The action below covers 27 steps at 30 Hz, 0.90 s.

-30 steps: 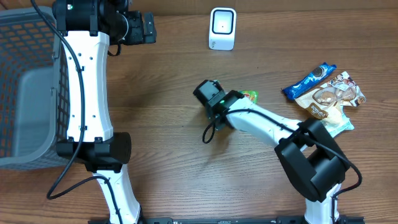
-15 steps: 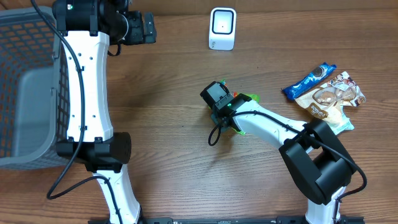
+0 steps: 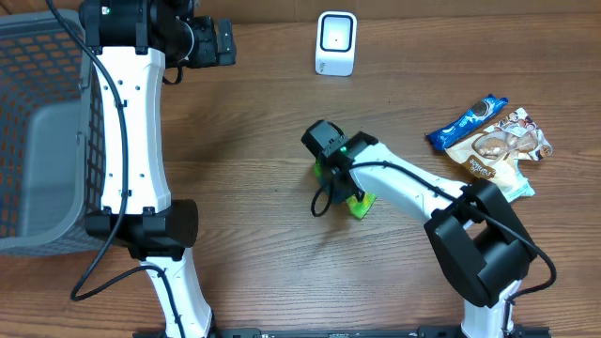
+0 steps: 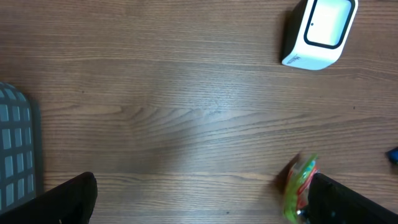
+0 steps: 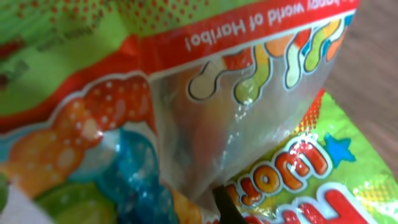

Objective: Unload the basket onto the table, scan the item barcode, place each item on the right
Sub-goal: 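Lift the Haribo bag up toward the scanner with the right gripper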

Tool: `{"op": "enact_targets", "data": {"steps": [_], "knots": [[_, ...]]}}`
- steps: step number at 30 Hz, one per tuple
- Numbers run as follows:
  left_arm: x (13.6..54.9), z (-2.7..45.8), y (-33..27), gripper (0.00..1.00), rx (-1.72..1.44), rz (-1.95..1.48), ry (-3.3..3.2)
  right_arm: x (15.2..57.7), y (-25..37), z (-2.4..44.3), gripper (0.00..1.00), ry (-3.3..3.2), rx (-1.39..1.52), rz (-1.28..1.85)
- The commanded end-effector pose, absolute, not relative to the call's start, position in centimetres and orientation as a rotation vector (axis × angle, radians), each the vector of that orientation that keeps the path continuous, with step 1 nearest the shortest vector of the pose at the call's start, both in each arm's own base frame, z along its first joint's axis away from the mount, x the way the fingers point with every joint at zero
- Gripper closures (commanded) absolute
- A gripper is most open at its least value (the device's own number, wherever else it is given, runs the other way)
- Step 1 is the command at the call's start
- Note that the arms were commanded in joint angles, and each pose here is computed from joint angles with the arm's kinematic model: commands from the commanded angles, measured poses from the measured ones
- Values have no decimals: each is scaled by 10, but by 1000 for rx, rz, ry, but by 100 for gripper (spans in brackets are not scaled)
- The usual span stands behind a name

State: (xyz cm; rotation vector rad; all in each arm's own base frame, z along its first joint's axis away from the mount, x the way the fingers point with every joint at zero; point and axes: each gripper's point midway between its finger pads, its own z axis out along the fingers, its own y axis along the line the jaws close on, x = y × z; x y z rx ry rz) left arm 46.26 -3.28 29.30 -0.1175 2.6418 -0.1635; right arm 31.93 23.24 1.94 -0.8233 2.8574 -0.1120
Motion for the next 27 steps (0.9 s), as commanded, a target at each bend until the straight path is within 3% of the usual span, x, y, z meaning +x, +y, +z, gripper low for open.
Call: {"op": "enact_targets", "data": {"steps": [1,8,15,18,27], "knots": [[465,291,-31,0,-128,-158,2644,316,284,54,96,2876,-839,272],[465,290,-31,0,-127,-158,2645,291,368,161,96,2630,-905,1457],[465,290,-31,0,-127,-158,2645,288,353,214,96,2258,-879,2168],[465,291,-31,0,-127,-159,2644,293,339,217,96,2192,-802,2350],[465,290,-31,0,-127,-158,2645,304,334,173,96,2348,-596,2419]]}}
